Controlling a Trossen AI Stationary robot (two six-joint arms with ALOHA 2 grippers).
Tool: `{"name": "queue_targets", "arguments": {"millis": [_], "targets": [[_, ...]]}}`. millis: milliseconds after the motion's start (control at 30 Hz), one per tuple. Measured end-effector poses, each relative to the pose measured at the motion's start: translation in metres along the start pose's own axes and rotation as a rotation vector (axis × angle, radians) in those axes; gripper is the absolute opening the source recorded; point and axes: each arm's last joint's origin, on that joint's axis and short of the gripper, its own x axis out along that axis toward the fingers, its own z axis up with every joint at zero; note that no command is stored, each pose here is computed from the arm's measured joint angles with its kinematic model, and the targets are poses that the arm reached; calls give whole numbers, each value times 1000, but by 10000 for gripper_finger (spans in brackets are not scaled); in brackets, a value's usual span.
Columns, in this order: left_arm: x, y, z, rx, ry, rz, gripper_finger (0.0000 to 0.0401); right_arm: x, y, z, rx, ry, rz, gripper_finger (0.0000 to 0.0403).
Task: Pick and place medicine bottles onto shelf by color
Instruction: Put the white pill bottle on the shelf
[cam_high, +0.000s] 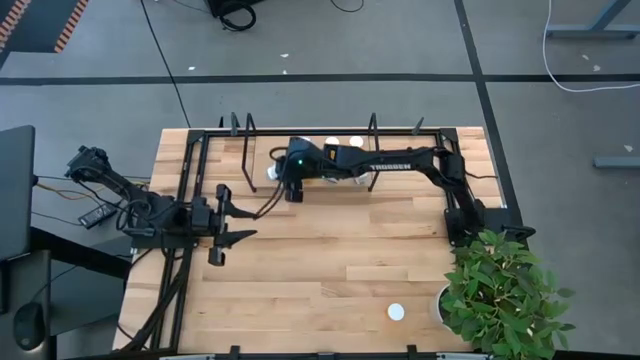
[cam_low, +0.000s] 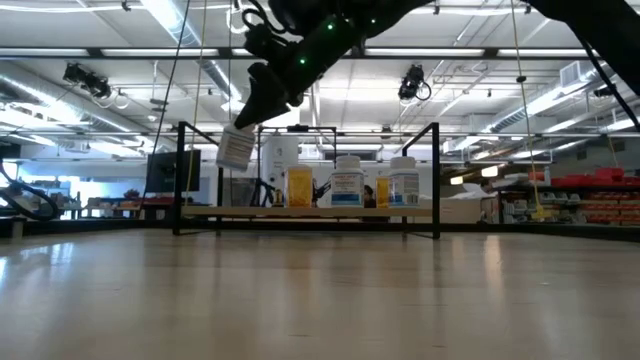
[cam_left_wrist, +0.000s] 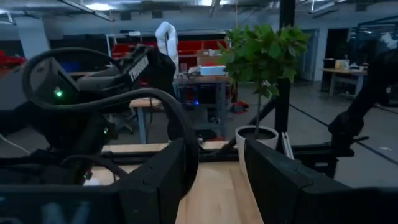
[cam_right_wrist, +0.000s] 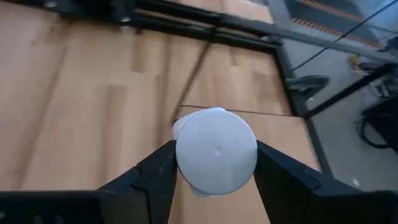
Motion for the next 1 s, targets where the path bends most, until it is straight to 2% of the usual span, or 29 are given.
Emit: {"name": "queue_targets", "arguments": {"millis": [167,233,367,500,667,800,867,1000], "targets": [[0,0,4,28,-40,5,172,1,-14,0,-14,-28,-32,202],[0,1,5,56,-37,41,172,2,-18,-1,-21,-29,-39,202],[-1,7,4,104,-4,218,172,3,-32,-7,-12,-12,-48,202],[0,13,1,124,41,392,172,4,-36,-18,79,48,26,202],[2,20,-2,147,72,477,172,3,-22,-17,60,64,78,202],[4,22,-4,139,82,495,172,-1,-9,-18,116,118,143,202],[3,22,-6,133,96,494,172,-3,4,-20,145,166,217,202],[3,22,-12,128,133,486,172,-10,38,-19,111,235,327,202]]}}
